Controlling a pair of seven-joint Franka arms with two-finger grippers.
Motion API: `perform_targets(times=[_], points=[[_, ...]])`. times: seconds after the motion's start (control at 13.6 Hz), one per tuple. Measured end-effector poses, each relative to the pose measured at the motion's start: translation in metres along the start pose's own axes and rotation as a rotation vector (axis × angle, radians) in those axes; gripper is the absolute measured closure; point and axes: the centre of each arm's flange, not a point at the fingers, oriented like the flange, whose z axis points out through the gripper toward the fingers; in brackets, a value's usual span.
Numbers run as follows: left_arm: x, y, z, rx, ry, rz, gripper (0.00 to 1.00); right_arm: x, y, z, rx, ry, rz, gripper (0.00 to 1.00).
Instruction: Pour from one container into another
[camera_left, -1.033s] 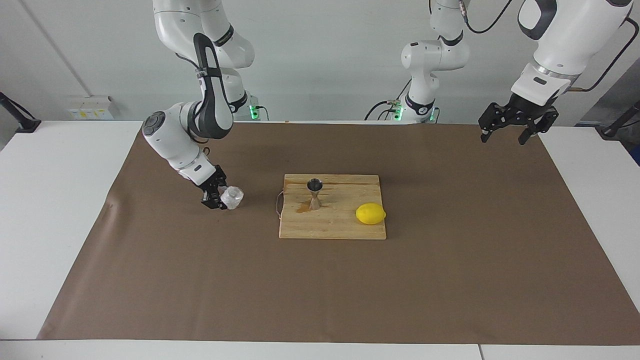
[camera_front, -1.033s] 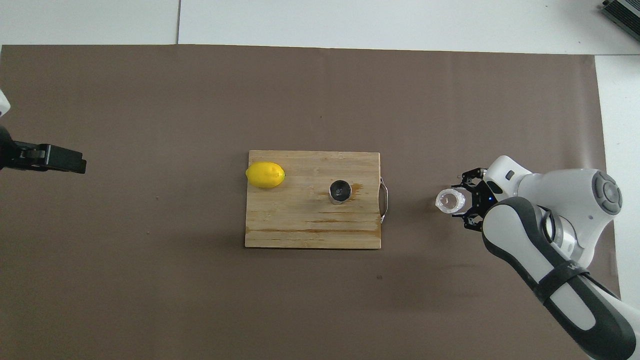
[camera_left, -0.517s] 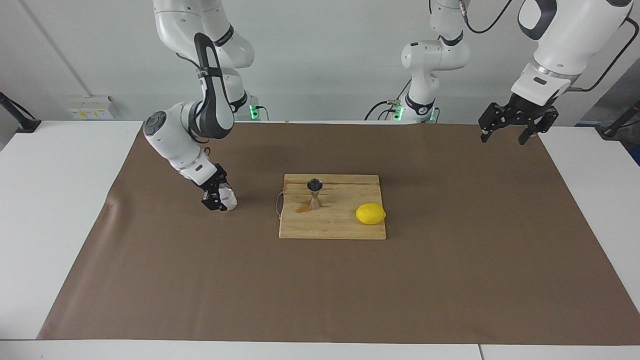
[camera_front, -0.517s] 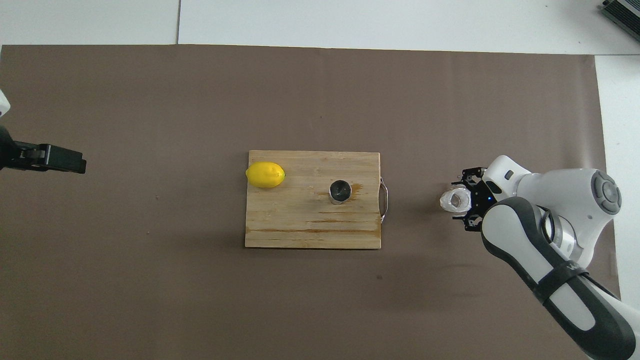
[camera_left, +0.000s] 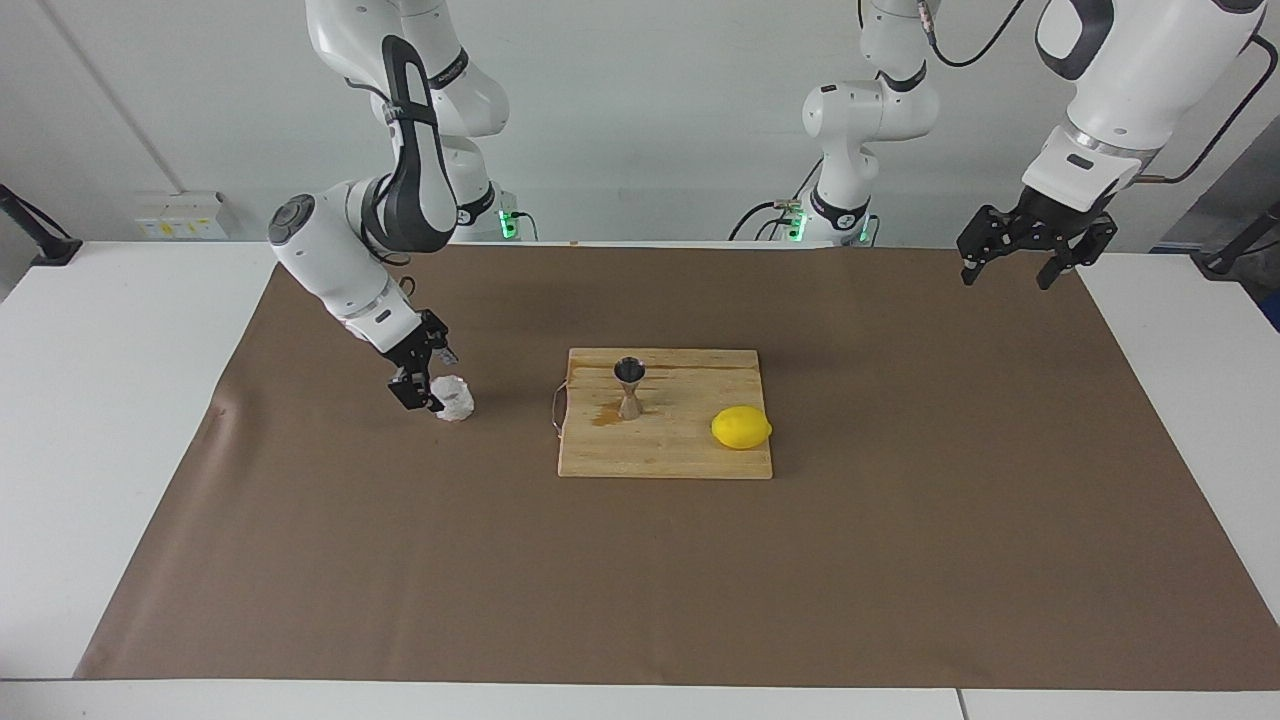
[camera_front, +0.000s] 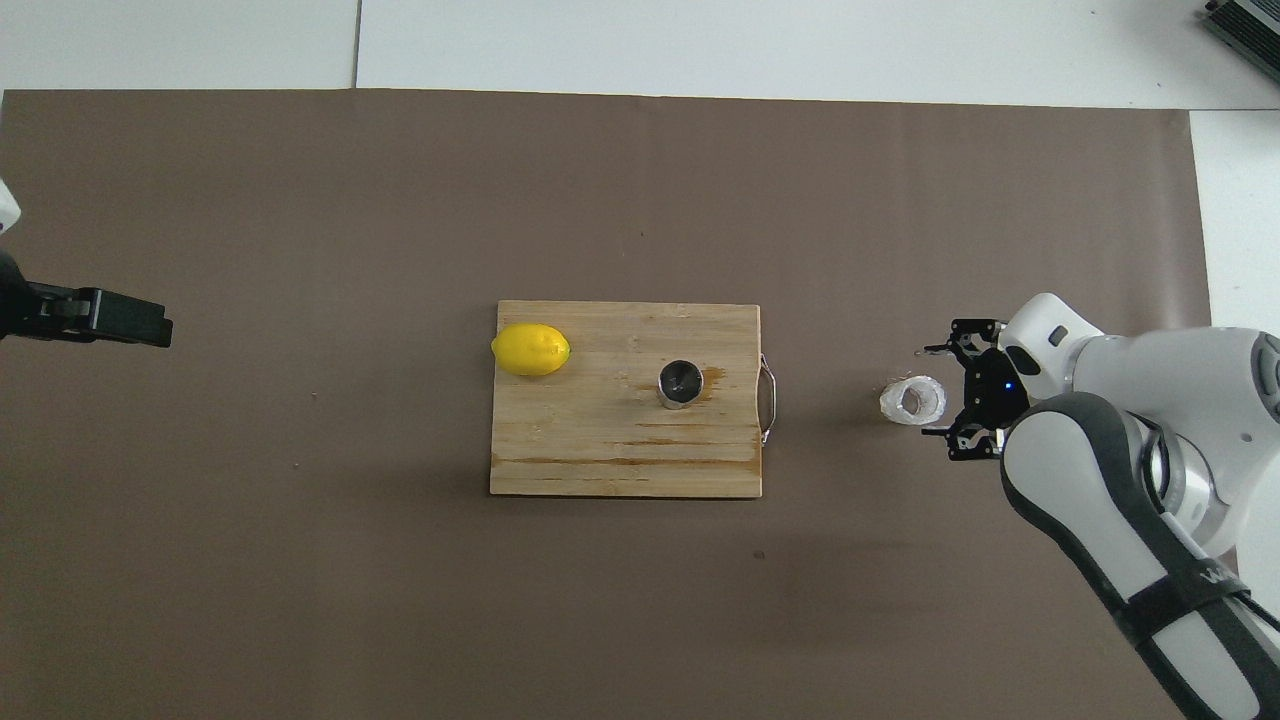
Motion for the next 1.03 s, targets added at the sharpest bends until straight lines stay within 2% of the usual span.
perform_targets(times=[0.3,0.66,0.81,1.03], points=[[0.0,0.0,0.0,0.0,0.0,0.0,0.0,0.02,0.003,-0.053,-0.02,-0.097,0.118,0.0],[0.0,0.0,0.0,0.0,0.0,0.0,0.0,0.044,0.02,-0.109,-0.098,-0.261,0.444,0.0],[0.0,0.0,0.0,0.0,0.0,0.0,0.0,0.056,0.024,-0.126,-0.132,-0.274,0.639,0.0],[0.0,0.0,0.0,0.0,0.0,0.0,0.0,0.074,0.03,-0.146,-0.189,-0.248,0.933,0.0]])
